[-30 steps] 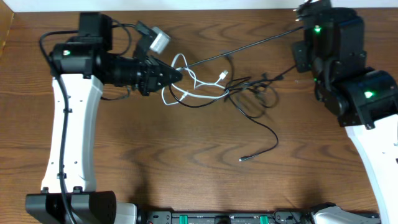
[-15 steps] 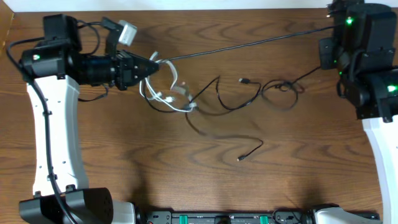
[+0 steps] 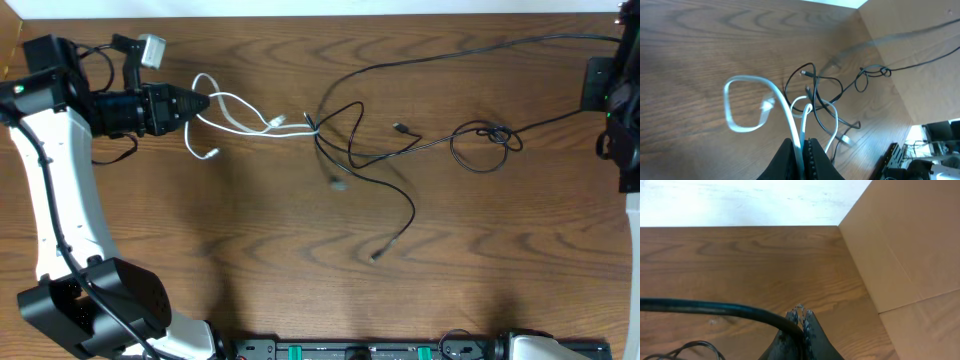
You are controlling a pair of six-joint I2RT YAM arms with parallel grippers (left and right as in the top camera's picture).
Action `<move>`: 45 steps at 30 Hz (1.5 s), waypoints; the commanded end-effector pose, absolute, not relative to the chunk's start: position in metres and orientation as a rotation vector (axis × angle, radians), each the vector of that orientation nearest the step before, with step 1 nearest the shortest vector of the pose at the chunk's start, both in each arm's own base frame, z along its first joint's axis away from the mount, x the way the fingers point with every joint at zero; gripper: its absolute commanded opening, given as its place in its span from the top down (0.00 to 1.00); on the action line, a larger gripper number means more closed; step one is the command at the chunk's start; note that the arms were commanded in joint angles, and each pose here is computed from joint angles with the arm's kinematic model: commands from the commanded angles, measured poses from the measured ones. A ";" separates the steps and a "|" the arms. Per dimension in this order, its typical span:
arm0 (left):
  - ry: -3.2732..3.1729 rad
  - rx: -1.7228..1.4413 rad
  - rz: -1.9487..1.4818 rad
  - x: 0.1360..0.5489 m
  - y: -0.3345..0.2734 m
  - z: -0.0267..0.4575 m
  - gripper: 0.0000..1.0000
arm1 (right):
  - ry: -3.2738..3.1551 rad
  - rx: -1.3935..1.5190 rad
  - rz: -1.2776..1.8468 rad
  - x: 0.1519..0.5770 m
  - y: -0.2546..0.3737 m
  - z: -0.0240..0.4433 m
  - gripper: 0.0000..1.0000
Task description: Untangle cables
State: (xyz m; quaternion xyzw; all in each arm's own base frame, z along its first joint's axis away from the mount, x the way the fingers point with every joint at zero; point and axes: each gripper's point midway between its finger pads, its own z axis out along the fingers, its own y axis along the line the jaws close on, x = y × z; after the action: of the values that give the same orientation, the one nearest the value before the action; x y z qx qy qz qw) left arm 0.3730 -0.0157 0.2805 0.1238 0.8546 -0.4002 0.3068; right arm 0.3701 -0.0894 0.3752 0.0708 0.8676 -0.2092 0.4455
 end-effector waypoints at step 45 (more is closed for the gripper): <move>2.578 0.180 -0.573 0.401 0.012 0.230 0.92 | 2.006 0.524 -0.663 0.323 -0.168 0.423 0.99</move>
State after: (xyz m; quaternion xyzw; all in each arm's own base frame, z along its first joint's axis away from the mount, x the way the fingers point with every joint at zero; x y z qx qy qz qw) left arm 0.3950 0.0034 0.2323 0.0746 0.9399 -0.2247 0.2462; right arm 0.3395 -0.1577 0.3967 0.1749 0.8419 -0.2614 0.4385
